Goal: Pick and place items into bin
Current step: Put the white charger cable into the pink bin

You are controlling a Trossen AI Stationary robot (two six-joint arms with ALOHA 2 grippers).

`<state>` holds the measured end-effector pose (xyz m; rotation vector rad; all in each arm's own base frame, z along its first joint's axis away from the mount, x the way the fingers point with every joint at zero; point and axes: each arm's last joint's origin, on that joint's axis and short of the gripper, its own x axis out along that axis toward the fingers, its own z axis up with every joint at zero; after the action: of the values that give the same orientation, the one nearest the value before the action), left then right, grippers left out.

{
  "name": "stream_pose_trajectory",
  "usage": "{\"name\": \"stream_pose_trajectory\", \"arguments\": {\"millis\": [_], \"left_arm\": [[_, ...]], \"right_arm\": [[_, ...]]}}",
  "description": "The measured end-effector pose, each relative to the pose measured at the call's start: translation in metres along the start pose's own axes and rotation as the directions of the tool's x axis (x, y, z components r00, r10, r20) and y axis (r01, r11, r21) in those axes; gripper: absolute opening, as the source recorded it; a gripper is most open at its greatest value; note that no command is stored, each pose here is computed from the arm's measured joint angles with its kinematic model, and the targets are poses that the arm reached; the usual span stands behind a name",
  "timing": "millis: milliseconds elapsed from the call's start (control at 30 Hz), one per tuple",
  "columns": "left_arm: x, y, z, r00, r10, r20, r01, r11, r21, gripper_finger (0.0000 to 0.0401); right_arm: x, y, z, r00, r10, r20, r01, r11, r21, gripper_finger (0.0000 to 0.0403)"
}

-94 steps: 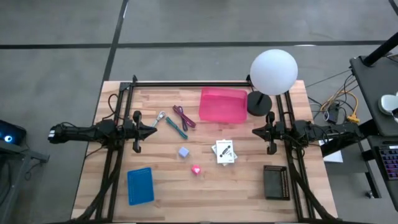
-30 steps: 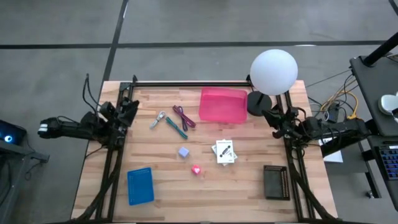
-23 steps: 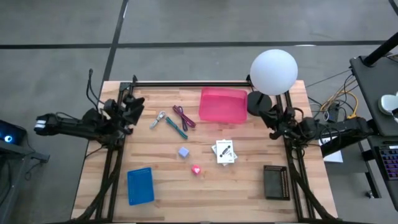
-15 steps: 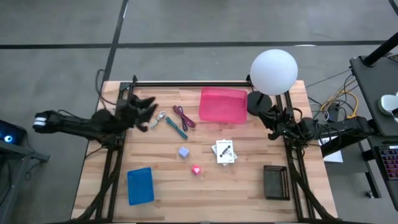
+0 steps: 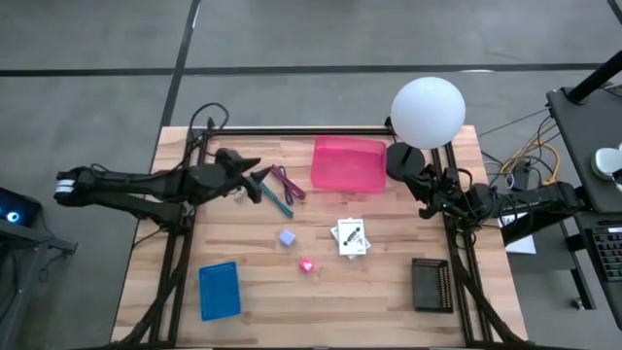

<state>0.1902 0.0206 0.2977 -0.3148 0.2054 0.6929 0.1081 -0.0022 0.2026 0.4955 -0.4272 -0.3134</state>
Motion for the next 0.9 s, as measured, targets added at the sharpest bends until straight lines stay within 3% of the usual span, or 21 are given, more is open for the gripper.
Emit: {"name": "stream_pose_trajectory", "arguments": {"millis": [267,467,733,900], "left_arm": [[0.026,0.011,0.01,0.958,0.146,-0.247,-0.139,0.989,0.045,0.0194],[0.05,0.029,0.0,0.879,0.117,-0.462,-0.136,0.991,-0.009,0.0194],[0.07,0.052,-0.026,0.703,0.238,-0.67,-0.259,0.963,0.07,0.0194],[0.079,0.06,-0.041,0.594,0.24,-0.768,-0.276,0.957,0.085,0.0194]], "right_arm": [[0.0,0.0,0.0,1.0,0.002,0.001,-0.002,1.0,0.008,0.0009],[0.0,0.0,0.0,1.0,0.002,0.001,-0.002,1.0,0.008,0.0009],[0.0,0.0,0.0,1.0,0.002,0.0,-0.002,1.0,0.009,0.0009],[0.0,0.0,0.0,1.0,0.002,0.001,-0.002,1.0,0.009,0.0009]]}}
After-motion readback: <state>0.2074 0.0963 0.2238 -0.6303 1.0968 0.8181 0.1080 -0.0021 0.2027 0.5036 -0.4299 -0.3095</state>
